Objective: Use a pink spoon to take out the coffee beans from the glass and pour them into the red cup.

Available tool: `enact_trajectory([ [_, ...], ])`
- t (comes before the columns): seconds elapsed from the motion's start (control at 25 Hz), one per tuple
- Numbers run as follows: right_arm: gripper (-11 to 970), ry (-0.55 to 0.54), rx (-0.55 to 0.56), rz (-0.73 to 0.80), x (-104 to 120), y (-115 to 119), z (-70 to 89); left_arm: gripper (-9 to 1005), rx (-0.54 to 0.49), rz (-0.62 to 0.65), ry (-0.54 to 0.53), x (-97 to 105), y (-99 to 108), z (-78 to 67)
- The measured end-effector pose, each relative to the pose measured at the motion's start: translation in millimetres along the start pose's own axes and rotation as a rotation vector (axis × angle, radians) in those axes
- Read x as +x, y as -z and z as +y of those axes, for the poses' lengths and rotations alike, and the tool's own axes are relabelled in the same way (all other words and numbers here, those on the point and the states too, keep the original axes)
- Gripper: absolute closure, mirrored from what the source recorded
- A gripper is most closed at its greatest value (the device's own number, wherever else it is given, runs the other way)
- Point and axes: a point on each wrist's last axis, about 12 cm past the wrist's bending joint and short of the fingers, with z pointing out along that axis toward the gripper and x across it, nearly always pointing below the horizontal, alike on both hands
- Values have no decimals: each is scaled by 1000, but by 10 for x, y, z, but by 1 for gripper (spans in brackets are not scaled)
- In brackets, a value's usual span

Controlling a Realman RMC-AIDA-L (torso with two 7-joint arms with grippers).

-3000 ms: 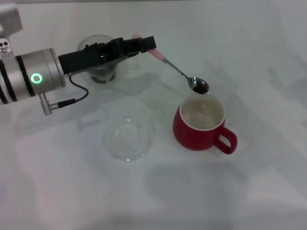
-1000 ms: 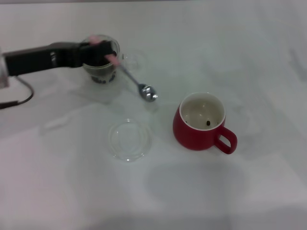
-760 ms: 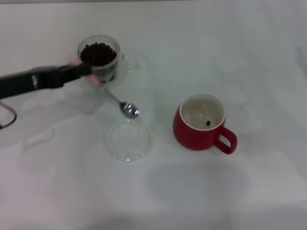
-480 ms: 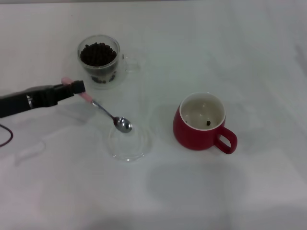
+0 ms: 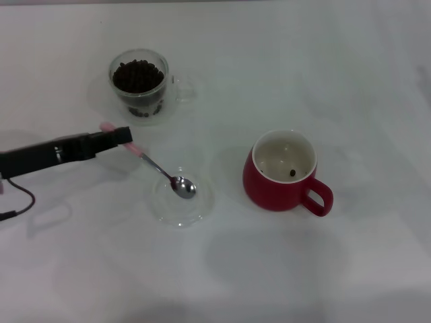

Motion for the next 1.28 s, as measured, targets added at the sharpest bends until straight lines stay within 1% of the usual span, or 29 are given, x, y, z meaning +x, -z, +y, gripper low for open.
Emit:
enact_trajectory([
  [0.2, 88, -1, -2, 2, 3, 5, 4, 823, 12, 22, 24, 63, -107, 18],
  [0.6, 88, -2, -8, 7, 8, 5, 11, 815, 14, 26, 33, 158, -178, 14],
  [0.84, 88, -2, -7, 12, 15, 5, 10, 811, 19, 31, 34, 178, -201, 17],
  [1.08, 88, -3, -8, 16, 20, 9, 13, 806, 18, 25, 21, 149, -175, 24],
  [1.12, 88, -3, -8, 17, 20, 9, 13, 791, 17, 21, 16, 133, -158, 28],
  [1.28, 88, -3, -9, 19, 23, 12, 15, 733, 3, -33, 7, 51, -9, 75],
])
